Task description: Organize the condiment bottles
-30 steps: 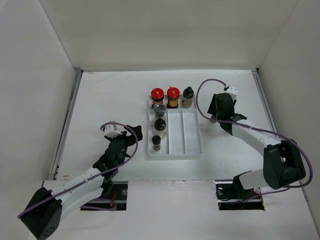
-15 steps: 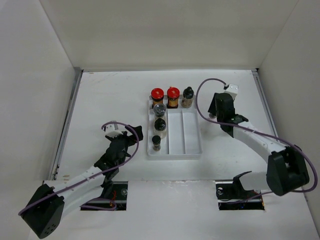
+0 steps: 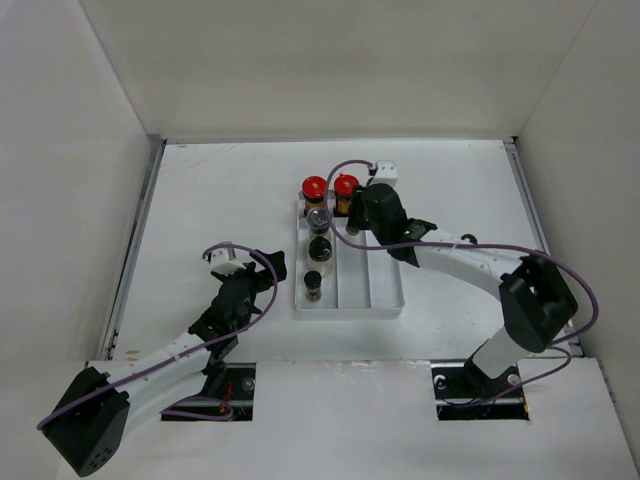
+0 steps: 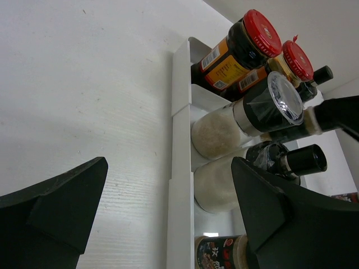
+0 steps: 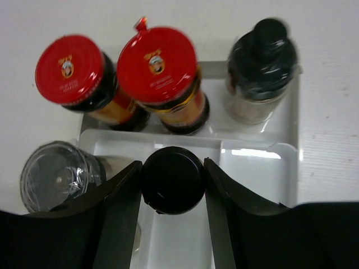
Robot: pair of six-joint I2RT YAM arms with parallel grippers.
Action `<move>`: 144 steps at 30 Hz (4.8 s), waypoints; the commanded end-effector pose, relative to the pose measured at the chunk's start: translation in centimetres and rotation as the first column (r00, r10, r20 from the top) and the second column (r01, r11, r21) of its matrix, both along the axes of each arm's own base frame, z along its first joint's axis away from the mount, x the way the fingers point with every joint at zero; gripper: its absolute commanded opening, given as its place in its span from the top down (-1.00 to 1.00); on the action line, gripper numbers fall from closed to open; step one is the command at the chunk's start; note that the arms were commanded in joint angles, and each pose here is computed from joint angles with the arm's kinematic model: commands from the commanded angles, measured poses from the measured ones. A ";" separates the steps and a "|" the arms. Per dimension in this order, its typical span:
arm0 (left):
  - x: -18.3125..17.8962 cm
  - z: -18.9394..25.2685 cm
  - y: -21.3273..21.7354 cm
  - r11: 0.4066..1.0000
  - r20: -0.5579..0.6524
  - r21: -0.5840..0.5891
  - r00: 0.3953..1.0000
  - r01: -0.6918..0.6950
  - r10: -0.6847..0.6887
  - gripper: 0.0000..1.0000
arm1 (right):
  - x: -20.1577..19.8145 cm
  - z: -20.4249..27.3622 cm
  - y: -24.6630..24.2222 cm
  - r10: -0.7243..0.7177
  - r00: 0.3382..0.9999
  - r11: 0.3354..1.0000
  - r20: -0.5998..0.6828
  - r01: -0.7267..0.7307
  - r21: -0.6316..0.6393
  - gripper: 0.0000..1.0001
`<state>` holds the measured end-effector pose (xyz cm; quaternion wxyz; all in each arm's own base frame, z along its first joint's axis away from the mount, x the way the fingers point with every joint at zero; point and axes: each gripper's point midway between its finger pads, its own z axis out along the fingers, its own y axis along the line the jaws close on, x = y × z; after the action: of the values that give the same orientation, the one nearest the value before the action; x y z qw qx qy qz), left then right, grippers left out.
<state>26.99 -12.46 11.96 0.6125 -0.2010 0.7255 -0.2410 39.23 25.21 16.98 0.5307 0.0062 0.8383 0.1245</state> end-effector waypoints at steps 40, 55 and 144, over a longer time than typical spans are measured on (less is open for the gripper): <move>0.2 0.7 -0.2 0.999 0.028 -0.045 1.000 0.004 -0.002 -0.90 | -7.5 1.5 -22.3 -0.559 0.822 0.829 0.105 0.550 0.105 0.18; 0.2 0.8 -0.3 0.999 0.034 -0.047 0.999 0.009 -0.007 -0.90 | -5.6 -3.0 -27.3 -0.627 0.779 0.777 -0.003 0.626 -0.064 -0.58; 2.2 0.3 3.7 0.981 -0.213 0.099 0.959 -0.168 0.186 -1.00 | -3.9 -1.5 -19.6 -0.545 0.833 0.812 0.096 0.496 0.307 -1.00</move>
<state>28.89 -9.37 11.42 0.5635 -0.2508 0.7730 -0.1485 34.14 5.41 12.96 0.5770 0.2659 0.7711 0.0434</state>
